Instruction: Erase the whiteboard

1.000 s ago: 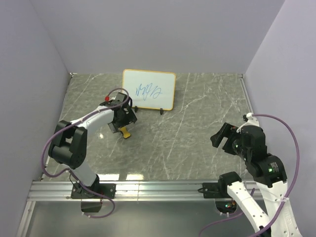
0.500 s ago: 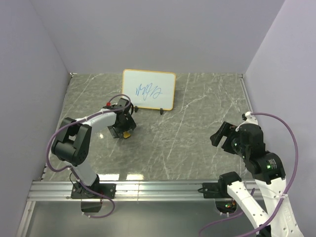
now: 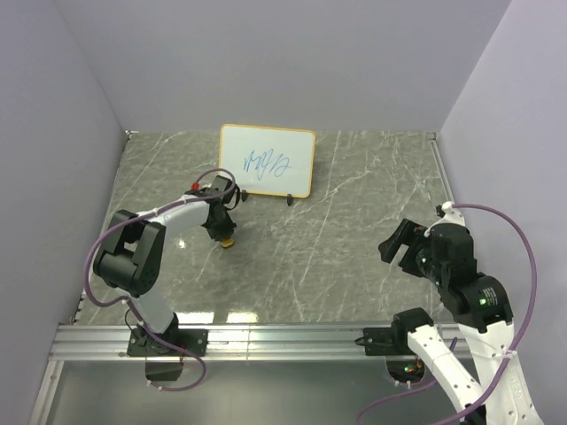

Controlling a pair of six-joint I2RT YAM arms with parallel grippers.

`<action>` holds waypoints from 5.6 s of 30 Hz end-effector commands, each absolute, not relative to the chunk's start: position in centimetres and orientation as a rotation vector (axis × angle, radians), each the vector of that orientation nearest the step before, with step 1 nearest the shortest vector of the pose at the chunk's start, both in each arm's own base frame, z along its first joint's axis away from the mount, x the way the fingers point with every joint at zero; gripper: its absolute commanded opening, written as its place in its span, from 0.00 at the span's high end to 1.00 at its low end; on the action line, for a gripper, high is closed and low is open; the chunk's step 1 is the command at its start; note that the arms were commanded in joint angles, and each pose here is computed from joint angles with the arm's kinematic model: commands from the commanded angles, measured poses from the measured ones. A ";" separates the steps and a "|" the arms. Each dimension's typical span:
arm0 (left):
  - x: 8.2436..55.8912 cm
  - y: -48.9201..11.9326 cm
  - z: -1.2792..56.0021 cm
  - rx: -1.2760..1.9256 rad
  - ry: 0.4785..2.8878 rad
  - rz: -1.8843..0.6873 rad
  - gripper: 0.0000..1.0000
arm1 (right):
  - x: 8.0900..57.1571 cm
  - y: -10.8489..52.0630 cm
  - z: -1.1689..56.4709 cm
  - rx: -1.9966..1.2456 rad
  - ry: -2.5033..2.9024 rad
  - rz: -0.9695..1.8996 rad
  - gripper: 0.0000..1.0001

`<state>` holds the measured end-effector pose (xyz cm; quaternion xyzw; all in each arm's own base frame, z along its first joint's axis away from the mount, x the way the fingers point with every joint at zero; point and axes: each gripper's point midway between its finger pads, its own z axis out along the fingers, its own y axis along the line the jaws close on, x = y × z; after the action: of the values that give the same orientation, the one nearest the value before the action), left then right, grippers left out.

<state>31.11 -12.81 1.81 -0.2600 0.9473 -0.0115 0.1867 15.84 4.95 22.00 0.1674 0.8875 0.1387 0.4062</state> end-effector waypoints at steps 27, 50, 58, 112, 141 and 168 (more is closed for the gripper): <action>45.4 -20.2 19.8 -0.055 2.354 -0.332 1.00 | 47.2 20.7 27.5 0.011 2.348 0.938 0.00; 48.0 -24.2 18.3 0.047 2.377 -0.485 1.00 | 56.8 21.6 20.2 0.155 2.188 1.455 0.14; 49.3 -26.9 18.6 0.089 2.340 -0.520 1.00 | 56.0 24.7 17.8 0.128 2.246 1.477 0.23; 50.5 -12.1 6.9 -0.379 2.228 -0.065 1.00 | 49.9 22.3 9.3 0.208 2.507 1.306 1.00; 49.7 -30.8 13.5 0.099 2.162 -0.567 1.00 | 49.2 22.5 9.5 0.217 2.511 1.331 1.00; 51.8 -28.4 8.5 0.044 2.247 -0.531 1.00 | 47.0 24.9 9.7 0.189 2.556 1.356 1.00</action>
<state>49.11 -31.89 9.46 0.0539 0.8914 -0.2340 0.3844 49.32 24.51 9.06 0.0456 0.8662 0.4710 0.1607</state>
